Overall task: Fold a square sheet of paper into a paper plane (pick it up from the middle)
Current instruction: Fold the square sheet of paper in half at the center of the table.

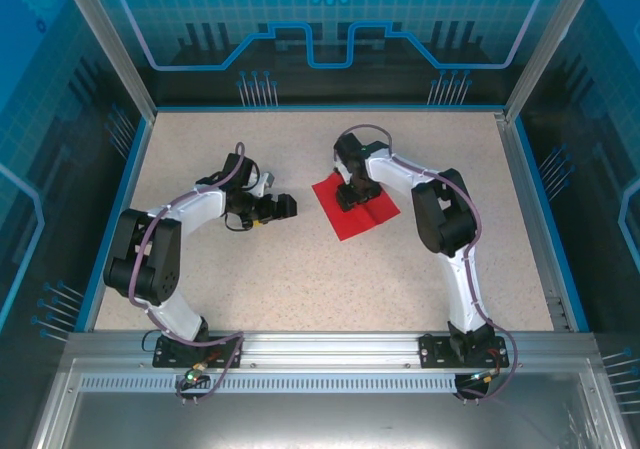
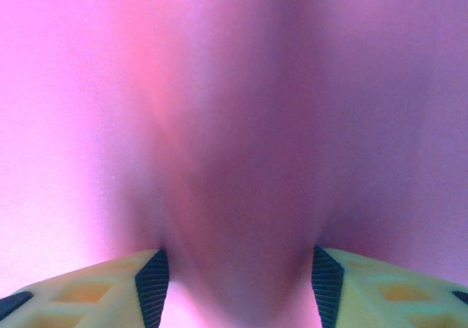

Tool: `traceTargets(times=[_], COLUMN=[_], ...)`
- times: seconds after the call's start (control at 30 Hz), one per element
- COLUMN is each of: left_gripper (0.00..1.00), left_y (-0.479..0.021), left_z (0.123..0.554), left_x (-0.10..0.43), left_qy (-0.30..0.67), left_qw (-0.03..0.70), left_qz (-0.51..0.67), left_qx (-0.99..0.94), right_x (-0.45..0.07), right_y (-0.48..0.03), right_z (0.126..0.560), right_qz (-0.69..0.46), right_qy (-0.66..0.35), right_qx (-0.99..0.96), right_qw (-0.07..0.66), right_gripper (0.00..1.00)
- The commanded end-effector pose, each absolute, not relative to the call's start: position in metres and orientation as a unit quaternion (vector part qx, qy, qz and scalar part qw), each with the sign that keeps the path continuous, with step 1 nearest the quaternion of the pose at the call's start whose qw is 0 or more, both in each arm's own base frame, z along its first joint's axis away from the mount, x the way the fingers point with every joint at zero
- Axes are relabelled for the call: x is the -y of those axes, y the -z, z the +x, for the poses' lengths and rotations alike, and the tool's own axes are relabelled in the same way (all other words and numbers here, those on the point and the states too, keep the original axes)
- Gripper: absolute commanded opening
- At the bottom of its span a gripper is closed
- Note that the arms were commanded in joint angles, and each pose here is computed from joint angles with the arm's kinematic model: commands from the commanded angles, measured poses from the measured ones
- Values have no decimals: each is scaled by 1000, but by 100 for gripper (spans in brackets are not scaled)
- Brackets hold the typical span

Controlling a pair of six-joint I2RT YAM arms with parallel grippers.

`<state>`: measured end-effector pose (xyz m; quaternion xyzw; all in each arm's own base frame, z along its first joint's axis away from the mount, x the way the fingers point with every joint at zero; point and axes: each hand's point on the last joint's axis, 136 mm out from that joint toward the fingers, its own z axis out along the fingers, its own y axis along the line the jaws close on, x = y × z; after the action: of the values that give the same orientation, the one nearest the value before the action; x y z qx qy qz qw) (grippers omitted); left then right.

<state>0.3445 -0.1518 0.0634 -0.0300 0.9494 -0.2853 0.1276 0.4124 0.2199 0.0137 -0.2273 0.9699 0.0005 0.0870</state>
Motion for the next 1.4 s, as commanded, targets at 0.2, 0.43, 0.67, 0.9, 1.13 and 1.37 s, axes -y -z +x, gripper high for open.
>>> traceTargets(times=[0.2,0.43,0.67,0.9,1.13,1.37], left_gripper=[99,99,99,99,99,99], left_y=[-66,-67,-76,-104,-170,-214], left_z=[345,343,343,342,343,338], left_x=[158,158,156,149,138,144], left_qy=[293,294,290,276,291,328], left_qw=[118,117,124,146,210,240], left_qz=[-13,-12,-12,-20,-45,-41], left_qx=[-949,-949,-949,-950,-932,-913], right_x=[-216,-227,-244,-276,-327,-334], right_y=[-10,-39,-74,-118,-191,-176], right_z=[408,414,414,403,381,360], right_qz=[-224,-215,-209,-201,-177,-138], right_qy=[44,21,-29,-140,-354,-438], right_qx=[-970,-969,-966,-954,-896,-872], right_qw=[85,119,151,173,200,167], right_gripper=[40,30,24,21,22,23])
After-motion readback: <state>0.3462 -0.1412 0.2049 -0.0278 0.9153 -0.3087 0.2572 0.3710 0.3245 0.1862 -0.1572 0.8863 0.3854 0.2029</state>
